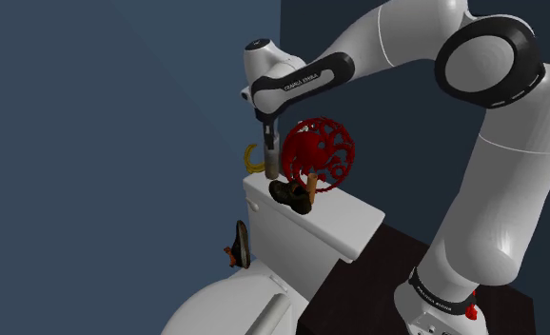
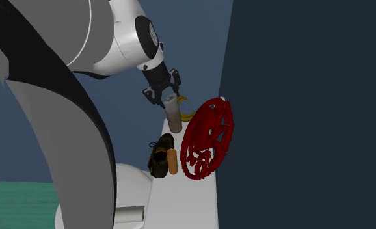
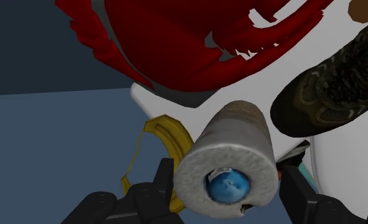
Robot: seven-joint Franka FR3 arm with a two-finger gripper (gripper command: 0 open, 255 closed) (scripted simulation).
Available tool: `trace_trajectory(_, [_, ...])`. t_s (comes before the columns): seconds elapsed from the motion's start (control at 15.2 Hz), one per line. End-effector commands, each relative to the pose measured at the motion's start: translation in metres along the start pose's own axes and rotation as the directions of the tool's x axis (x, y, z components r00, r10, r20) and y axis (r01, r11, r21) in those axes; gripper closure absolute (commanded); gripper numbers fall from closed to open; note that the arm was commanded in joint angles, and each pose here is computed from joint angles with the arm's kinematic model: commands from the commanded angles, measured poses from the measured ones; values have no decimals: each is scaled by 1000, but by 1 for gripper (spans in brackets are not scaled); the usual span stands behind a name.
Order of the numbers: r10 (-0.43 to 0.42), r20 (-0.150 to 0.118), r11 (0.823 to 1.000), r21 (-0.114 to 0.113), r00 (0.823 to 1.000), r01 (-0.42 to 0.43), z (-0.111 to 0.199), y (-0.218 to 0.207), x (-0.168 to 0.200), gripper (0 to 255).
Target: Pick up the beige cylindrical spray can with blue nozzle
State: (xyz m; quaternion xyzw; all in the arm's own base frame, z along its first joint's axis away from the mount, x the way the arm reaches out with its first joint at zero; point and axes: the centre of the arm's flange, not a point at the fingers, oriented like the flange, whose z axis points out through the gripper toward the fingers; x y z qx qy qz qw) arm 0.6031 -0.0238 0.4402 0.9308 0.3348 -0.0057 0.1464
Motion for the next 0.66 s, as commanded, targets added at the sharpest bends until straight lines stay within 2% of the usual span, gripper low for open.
trace_trajectory(0.0, [0,0,1000,0,1000,0,-10,5,-1,255])
trace_trajectory(0.46, [0,0,1000,0,1000,0,-45,15,-5,255])
trace_trajectory(0.59, [0,0,1000,0,1000,0,-46,15,-5,255])
